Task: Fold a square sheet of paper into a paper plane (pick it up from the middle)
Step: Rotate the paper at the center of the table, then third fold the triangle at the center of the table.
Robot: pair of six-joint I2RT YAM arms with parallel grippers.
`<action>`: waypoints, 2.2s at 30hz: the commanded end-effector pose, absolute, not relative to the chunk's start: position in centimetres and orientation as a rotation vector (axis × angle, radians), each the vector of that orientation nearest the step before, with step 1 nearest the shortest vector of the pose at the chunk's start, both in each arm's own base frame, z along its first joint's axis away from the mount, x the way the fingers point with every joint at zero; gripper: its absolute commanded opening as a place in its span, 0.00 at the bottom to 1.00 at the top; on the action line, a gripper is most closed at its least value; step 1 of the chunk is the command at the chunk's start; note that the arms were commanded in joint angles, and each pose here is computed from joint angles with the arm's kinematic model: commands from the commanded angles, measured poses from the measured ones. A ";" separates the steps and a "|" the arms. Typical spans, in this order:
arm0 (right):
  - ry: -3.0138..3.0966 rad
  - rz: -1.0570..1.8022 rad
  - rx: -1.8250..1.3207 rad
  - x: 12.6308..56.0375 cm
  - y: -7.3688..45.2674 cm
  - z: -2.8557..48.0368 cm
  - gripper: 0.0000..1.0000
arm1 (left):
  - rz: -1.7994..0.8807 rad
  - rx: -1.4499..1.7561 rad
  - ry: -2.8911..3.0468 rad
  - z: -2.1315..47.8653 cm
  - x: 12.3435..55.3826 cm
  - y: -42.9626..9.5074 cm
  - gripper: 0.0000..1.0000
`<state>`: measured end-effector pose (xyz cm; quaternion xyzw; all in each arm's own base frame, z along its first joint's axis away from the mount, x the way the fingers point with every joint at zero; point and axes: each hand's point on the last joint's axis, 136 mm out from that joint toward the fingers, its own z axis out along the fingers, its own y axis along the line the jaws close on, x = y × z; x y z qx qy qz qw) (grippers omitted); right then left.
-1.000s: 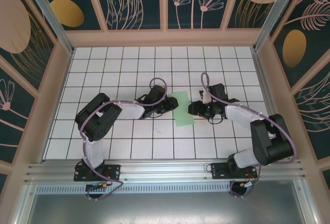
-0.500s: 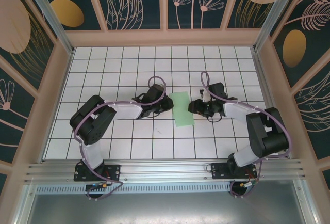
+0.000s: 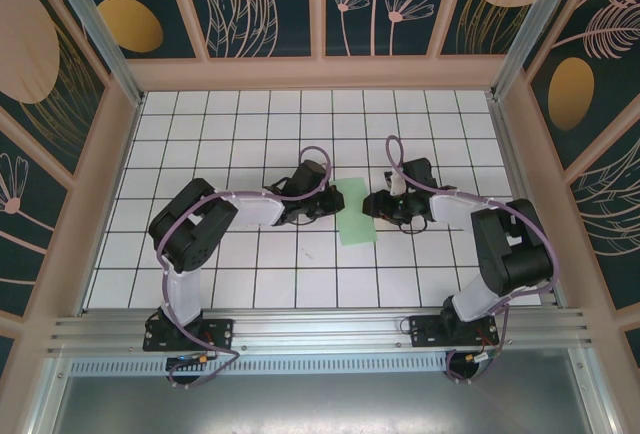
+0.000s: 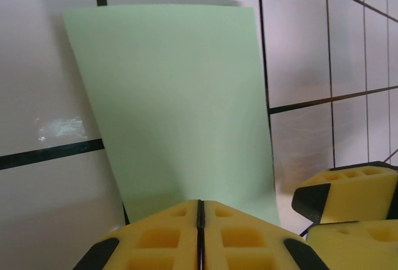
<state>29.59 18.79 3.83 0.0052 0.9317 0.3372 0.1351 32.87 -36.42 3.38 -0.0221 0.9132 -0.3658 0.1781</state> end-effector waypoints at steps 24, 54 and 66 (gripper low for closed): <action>2.720 1.039 -0.010 28.7 19.3 2.8 0.52 | -0.992 -0.071 2.651 0.8 31.2 -35.3 0.10; 2.656 1.208 0.012 26.0 19.9 5.5 0.49 | -1.029 -0.055 2.636 1.5 31.2 -35.7 0.11; 2.658 1.212 -0.061 28.7 20.6 5.4 0.49 | -1.011 0.040 2.651 1.2 31.0 -36.0 0.10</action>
